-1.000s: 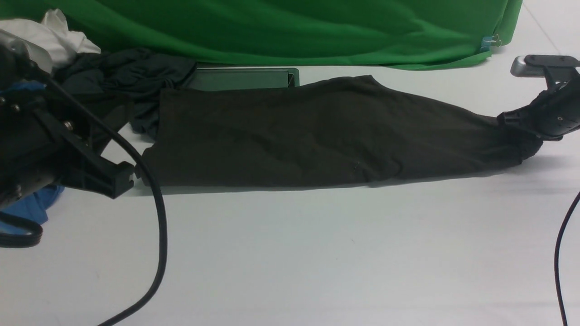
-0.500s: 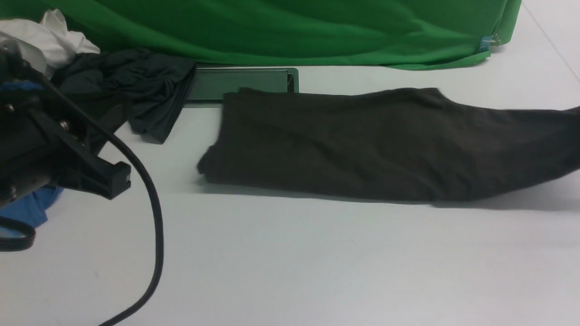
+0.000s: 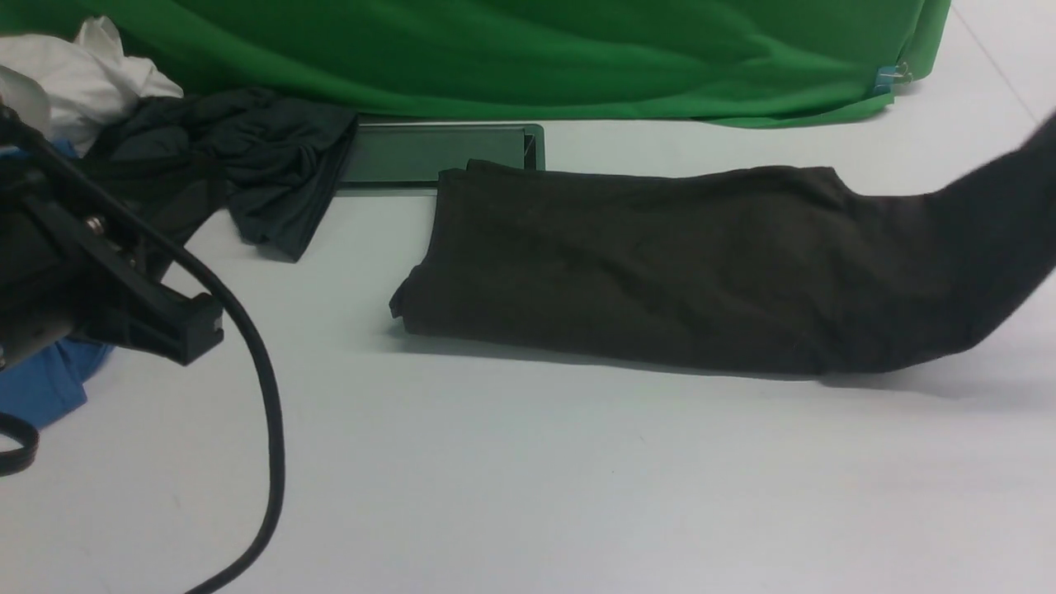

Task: Fold a long-sleeved shirt on a white desktop.
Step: 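Fold the right end of the dark garment over onto its left end with the right gripper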

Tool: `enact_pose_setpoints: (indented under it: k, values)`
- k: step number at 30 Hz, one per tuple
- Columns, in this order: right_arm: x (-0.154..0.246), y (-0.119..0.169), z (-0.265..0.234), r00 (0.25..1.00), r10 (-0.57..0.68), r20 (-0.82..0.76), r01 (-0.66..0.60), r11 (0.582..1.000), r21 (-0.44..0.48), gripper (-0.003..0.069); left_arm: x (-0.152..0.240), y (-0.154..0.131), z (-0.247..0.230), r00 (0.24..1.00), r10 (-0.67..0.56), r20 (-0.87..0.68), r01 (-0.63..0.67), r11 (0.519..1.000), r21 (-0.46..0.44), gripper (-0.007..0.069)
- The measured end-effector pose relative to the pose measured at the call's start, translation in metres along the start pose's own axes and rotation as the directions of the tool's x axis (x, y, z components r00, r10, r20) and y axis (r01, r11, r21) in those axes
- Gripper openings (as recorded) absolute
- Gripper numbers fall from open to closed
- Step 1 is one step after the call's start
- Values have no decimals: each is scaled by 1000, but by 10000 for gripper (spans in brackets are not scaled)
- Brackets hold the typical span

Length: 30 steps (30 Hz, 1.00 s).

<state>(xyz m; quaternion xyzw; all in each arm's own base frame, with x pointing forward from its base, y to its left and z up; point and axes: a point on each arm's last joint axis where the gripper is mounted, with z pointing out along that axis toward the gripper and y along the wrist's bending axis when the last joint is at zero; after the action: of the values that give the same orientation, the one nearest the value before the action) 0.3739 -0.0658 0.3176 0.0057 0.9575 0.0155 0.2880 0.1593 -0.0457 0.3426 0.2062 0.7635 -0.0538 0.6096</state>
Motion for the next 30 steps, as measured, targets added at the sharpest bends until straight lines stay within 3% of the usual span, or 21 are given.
enact_pose_setpoints:
  k: [8, 14, 30]
  values:
    - [-31, 75, -28, 986, -44, 158, 76, 976, -203, 66, 0, 0, 0, 1000, 0, 2, 0, 1000, 0, 17]
    - [-55, 144, -45, 959, -87, 271, 182, 919, -351, 66, -1, 0, -1, 1000, 16, 4, -16, 1000, -7, 17]
    - [-65, 252, -5, 950, -187, 252, 298, 788, -539, 65, 0, 1, -1, 999, 38, 0, -38, 999, -11, 18]
